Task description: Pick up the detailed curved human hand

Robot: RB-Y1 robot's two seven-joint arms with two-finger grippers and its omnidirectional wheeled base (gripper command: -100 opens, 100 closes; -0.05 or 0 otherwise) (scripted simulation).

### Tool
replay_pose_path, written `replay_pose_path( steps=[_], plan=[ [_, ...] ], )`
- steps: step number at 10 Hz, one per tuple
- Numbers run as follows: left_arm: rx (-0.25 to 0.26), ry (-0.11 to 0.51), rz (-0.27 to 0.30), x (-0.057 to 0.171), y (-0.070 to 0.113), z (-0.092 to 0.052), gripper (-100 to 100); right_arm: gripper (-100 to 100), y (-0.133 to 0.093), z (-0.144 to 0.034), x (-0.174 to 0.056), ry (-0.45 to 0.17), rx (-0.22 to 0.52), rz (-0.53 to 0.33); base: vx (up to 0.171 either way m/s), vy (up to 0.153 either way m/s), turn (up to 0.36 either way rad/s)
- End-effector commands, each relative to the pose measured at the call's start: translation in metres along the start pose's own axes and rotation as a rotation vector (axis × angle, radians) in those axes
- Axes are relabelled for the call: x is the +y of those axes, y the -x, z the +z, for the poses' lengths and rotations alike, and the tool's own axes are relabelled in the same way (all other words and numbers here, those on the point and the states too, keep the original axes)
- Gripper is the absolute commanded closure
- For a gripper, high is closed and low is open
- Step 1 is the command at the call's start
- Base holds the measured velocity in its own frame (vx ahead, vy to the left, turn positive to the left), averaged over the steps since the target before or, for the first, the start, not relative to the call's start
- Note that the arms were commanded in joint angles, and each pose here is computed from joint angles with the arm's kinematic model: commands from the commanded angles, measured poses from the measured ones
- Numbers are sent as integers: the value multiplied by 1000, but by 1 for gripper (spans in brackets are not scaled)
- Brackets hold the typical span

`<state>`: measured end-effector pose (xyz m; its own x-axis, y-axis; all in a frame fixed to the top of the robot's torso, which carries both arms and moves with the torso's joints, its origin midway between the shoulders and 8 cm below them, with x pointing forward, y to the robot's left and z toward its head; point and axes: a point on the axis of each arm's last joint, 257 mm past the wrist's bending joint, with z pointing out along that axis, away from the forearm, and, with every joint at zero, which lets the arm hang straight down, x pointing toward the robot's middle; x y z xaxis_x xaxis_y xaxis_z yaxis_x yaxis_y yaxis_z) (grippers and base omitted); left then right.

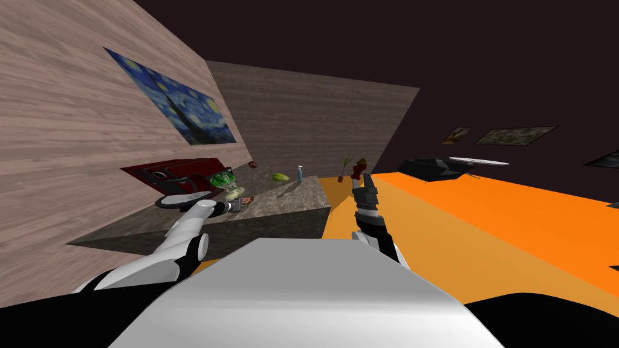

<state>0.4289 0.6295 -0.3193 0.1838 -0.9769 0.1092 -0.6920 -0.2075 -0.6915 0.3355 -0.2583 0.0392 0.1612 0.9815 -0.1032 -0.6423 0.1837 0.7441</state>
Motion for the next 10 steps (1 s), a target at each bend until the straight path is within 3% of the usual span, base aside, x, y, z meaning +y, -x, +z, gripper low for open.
replay_pose_path(
  steps=[1,3,4,5,7,8,9,10],
  plan=[
    [0,0,0,0,0,0,100,0,0,0,0,0,0,0,0,0,0],
    [-2,-2,1,-1,1,0,100,0,0,0,0,0,0,0,0,0,0],
    [-2,-1,1,-1,1,0,0,0,0,0,0,0,0,0,0,0,0],
    [-46,64,36,23,9,-1,100,0,0,0,0,0,0,0,3,71,-29],
    [-47,26,37,-1,1,-5,100,0,0,0,0,0,0,0,-4,86,-1],
    [-47,25,22,-1,1,-5,100,0,0,0,0,0,0,0,-7,21,3],
    [-89,89,67,24,9,-5,100,0,0,0,0,0,0,0,-6,77,-22],
    [-87,89,65,22,5,-4,100,0,0,0,0,0,0,0,-13,99,4]
  ],
)
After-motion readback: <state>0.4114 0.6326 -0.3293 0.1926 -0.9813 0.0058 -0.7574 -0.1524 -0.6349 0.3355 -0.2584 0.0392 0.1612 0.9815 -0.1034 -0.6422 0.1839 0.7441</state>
